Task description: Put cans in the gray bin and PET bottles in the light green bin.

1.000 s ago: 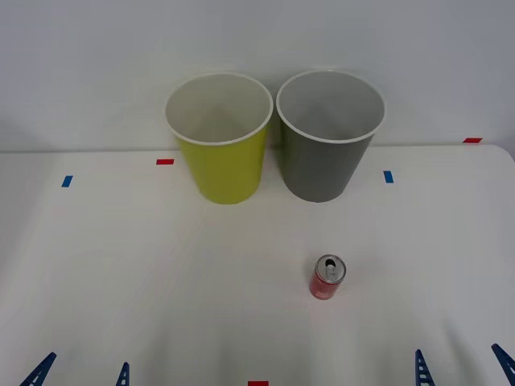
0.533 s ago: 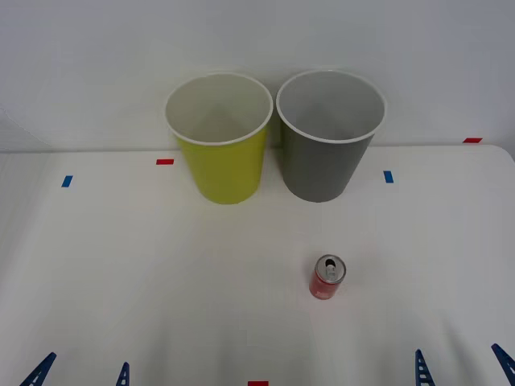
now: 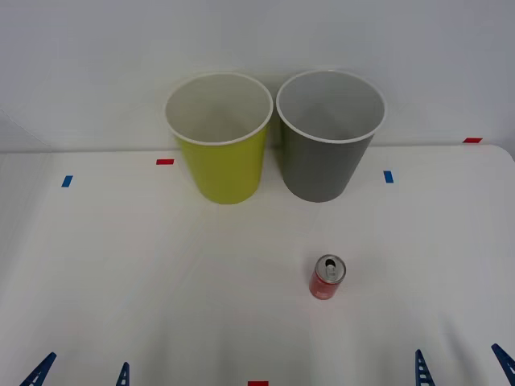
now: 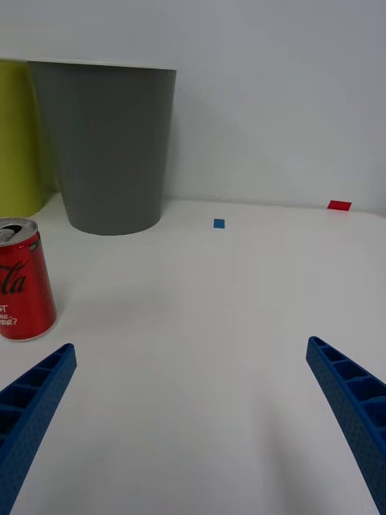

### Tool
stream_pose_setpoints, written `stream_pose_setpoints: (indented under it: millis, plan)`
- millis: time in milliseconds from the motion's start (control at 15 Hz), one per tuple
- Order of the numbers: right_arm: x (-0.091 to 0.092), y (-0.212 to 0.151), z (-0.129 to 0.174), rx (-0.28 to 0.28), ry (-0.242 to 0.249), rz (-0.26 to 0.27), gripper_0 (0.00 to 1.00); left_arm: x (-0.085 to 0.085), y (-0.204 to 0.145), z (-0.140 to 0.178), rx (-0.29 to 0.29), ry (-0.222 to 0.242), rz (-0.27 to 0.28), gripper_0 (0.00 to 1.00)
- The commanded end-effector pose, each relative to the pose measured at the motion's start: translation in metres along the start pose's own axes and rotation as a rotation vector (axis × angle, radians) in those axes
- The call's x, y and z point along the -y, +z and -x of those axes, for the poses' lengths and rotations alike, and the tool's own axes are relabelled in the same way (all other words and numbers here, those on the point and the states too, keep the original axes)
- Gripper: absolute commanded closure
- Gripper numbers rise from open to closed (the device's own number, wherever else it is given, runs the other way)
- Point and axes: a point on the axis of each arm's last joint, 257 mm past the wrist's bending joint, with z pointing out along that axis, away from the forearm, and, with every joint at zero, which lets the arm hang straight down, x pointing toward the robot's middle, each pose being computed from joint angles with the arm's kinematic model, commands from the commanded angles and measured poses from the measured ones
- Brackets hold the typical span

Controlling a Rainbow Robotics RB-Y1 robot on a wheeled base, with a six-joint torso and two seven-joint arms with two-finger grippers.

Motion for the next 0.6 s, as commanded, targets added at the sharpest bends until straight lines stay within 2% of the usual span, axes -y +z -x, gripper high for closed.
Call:
stream_pose_setpoints:
  millis: [67,600]
  plan:
    - [0.0,0.0,0.0,0.0,0.0,0.0,0.0,0.0,0.0,0.0,0.0,0.0,0.0,0.0]
    - [0.0,0.0,0.0,0.0,0.0,0.0,0.0,0.0,0.0,0.0,0.0,0.0,0.0,0.0]
